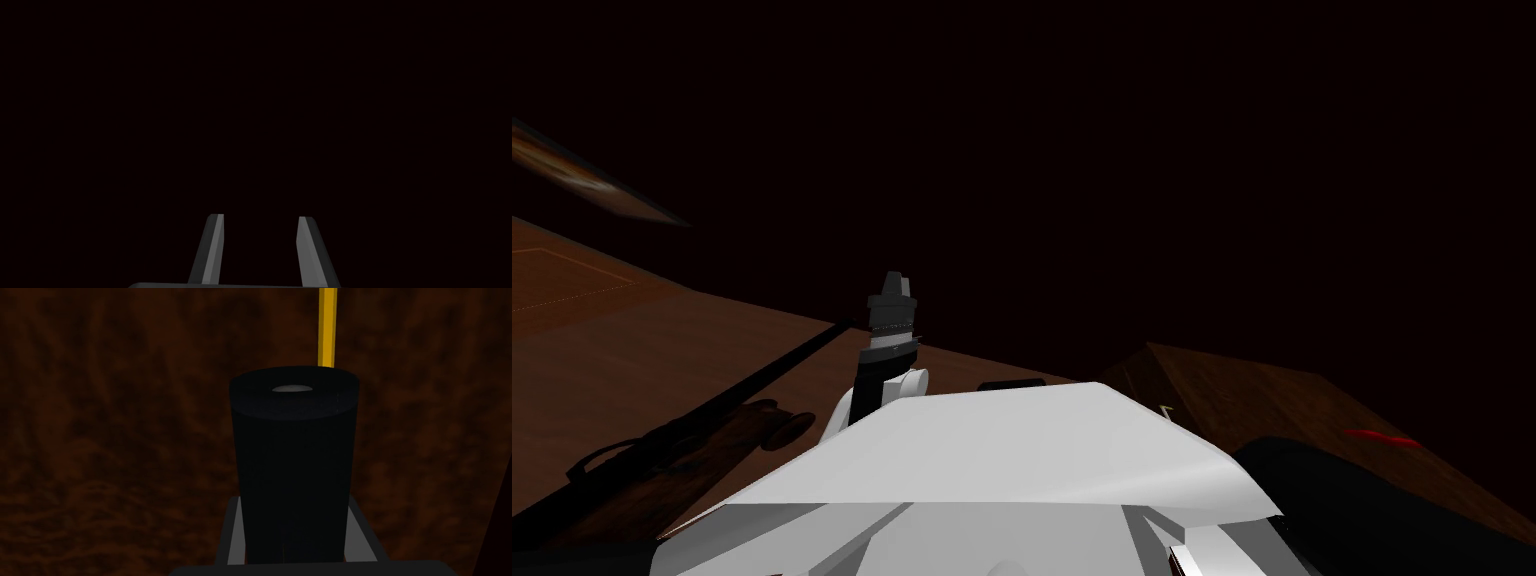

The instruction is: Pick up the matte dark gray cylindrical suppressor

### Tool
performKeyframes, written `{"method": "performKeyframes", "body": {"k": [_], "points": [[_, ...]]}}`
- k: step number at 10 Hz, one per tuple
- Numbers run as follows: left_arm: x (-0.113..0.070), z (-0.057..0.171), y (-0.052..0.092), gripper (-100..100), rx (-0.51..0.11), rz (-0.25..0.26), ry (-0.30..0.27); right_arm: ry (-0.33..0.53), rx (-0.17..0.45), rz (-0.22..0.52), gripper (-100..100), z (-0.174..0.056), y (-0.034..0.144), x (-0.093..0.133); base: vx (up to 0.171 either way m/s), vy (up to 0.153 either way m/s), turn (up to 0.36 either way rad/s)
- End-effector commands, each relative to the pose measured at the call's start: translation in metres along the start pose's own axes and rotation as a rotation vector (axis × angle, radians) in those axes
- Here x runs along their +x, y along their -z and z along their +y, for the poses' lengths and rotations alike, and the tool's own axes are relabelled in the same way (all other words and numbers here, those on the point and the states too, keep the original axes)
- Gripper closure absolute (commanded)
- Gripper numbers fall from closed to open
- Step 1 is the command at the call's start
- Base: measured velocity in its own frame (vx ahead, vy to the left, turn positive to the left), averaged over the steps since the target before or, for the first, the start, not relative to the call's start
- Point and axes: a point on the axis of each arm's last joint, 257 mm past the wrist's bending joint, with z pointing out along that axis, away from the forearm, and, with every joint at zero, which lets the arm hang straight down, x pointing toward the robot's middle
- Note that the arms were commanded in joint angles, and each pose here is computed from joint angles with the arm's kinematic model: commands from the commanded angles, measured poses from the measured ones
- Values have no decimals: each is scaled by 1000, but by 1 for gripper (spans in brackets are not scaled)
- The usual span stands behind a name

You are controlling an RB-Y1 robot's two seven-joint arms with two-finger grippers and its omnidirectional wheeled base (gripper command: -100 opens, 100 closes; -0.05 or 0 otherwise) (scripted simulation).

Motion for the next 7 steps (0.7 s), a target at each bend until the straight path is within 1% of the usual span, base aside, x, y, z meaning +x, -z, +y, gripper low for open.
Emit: {"method": "performKeyframes", "body": {"k": [1, 2, 3, 4, 5, 6, 7], "points": [[0, 0, 0, 0, 0, 0, 0, 2, -5, -1, 100, 4, -2, -2, 0, 0, 0], [0, 0, 0, 0, 0, 0, 0, 9, -3, -3, 100, 3, 2, -20, -37, 16, -54], [0, 0, 0, 0, 0, 0, 0, 1, 3, -5, 100, 3, 4, -31, -85, 27, -65], [0, 0, 0, 0, 0, 0, 0, 16, -2, -3, 100, 4, 5, -37, -74, 14, -24], [0, 0, 0, 0, 0, 0, 0, 20, 0, -3, 100, 5, 9, -53, -70, 15, -42], [0, 0, 0, 0, 0, 0, 0, 23, -2, -3, 100, 6, 8, -54, -57, 13, -11], [0, 0, 0, 0, 0, 0, 0, 24, 6, -1, 100, 5, 12, -68, -72, 13, -55]]}}
